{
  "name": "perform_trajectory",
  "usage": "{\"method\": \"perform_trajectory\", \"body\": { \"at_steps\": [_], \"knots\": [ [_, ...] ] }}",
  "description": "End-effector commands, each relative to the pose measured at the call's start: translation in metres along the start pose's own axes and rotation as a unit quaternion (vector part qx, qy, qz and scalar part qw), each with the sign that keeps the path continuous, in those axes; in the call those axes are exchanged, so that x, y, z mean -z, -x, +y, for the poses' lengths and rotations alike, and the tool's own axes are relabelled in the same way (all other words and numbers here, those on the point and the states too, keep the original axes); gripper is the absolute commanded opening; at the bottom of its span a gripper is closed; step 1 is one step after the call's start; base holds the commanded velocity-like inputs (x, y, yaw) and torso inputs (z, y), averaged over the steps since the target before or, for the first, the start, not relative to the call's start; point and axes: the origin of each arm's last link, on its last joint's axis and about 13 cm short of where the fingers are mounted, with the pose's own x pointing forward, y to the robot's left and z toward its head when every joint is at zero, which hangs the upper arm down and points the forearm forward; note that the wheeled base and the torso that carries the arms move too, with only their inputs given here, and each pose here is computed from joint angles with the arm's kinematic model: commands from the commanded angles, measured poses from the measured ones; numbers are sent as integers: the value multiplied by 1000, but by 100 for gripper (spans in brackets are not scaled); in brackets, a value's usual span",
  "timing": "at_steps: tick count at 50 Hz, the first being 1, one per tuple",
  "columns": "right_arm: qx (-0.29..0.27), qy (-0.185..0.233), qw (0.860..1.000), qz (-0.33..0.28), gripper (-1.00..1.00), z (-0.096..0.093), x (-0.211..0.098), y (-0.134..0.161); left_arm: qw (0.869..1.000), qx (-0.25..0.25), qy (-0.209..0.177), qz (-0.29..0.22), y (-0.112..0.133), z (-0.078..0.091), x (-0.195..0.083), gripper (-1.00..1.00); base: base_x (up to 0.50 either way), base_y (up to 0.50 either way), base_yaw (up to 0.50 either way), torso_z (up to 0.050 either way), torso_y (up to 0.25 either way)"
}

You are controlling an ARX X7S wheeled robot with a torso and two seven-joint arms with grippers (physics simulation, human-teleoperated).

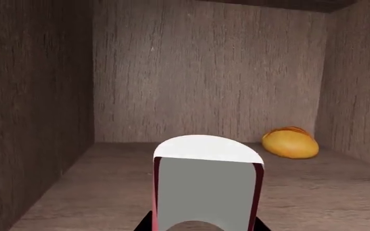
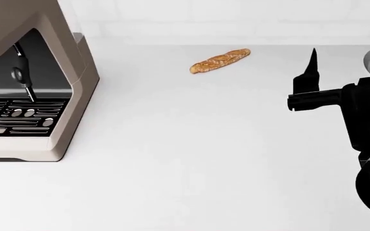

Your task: A wet mug is on the counter and needs to be dried. Pick it up and place it upside down in the open cabinet.

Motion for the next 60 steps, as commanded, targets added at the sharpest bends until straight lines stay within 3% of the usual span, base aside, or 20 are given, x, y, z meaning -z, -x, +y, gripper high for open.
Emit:
{"method": "perform_trajectory", "body": {
  "at_steps": [1, 54, 55, 60],
  "knots": [
    [2, -3, 1000, 0, 100, -2, 3, -1, 999, -36, 10, 38, -11, 5, 16, -100, 23, 3, -3, 0, -13],
    [12, -9, 1000, 7, 100, -7, 7, 0, 994, -62, 16, 84, -20, 13, 36, -100, 5, 1, -1, 0, -21],
    [12, -9, 1000, 7, 100, -7, 7, 0, 994, -62, 17, 84, -20, 13, 36, 100, 0, 0, 0, 0, 0],
    [12, -9, 1000, 7, 100, -7, 7, 0, 994, -64, 18, 85, -20, 13, 36, 100, 0, 1, 2, 0, -4]
  ]
}}
